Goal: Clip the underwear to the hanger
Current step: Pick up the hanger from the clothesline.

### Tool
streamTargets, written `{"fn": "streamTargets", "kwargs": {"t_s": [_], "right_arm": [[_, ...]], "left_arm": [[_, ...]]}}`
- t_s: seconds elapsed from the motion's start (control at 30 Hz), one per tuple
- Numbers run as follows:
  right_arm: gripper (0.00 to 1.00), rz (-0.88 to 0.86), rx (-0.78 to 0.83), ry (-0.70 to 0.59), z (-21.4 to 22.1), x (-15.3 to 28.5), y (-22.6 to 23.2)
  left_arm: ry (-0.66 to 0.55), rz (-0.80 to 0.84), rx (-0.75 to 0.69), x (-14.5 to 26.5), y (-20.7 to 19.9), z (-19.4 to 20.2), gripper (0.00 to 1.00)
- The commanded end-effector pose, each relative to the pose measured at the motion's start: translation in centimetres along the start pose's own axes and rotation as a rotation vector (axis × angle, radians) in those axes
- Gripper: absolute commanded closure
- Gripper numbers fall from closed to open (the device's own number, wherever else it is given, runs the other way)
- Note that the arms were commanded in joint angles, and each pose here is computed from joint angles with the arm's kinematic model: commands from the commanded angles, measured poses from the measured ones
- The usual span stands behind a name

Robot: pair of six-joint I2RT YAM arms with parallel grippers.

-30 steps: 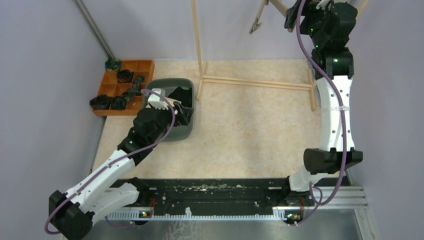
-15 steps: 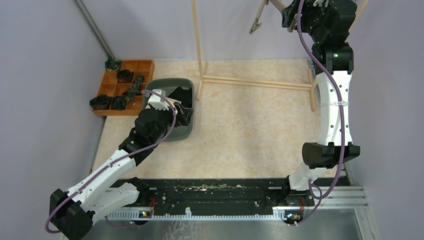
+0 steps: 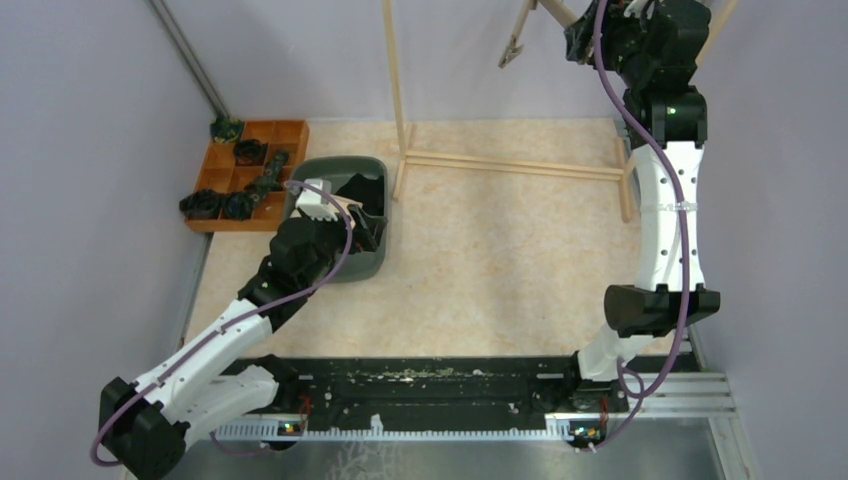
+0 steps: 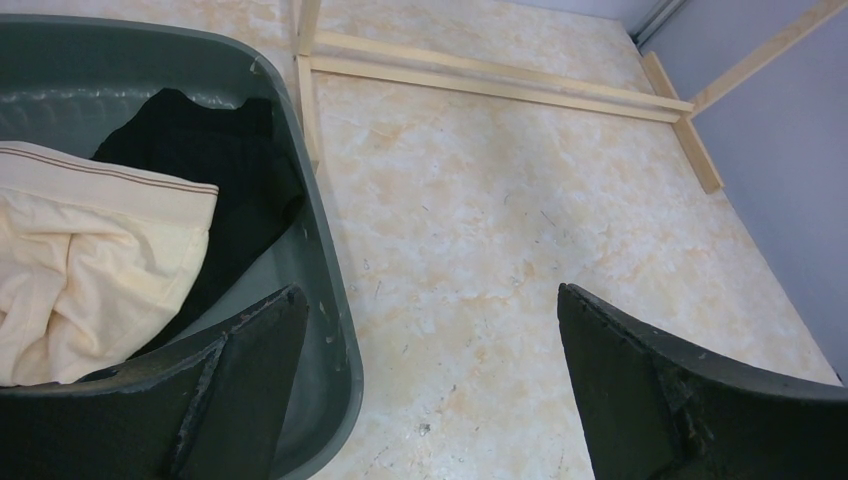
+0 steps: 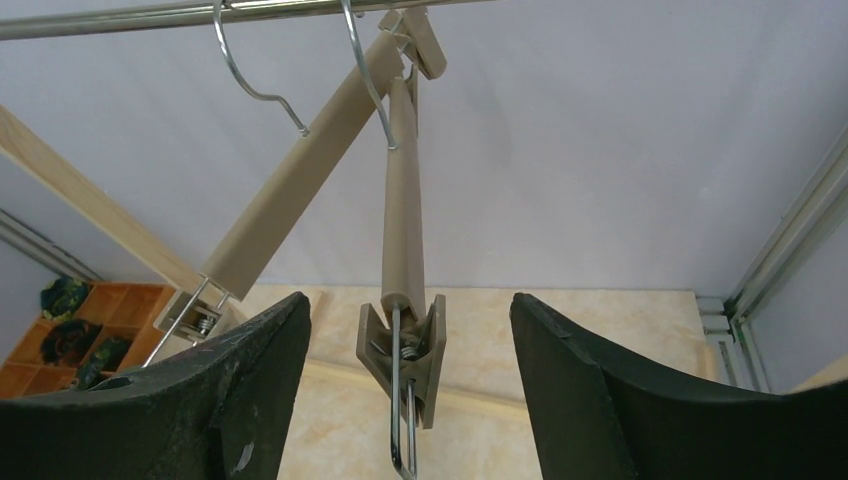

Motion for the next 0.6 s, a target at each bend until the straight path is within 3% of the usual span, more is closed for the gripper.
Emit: {"fn": "streamTargets", "kwargs": {"t_s": [0.0,0.33,0.57], "right_arm": [[0.27,0.003,0.006,-0.033,-0.8,-0.2,-0.3],[0.44,0.001,0.002,-0.039,-0.9,-0.5,-0.3],[0.44,0.006,0.008,-0.060,-1.7,0.0,-0.3]], "left_arm": [[-0.022,0.010,0.007,0.0,-0.2,-0.1,0.01],[-0.021,0.007,0.009,-0.1,-0.1,0.0,0.01],[-0.022,0.007,0.011,-0.1,-0.1,0.0,0.01]]}}
Point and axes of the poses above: each gripper's point midway between its finger pads, its own x axis back along the fingers, its own y axis along the line the jaws close on, z = x × y, the point moved 8 cm from there along x, back along the fingers, and after that the axes turned 8 degrees about x, right-handed, at the moved point
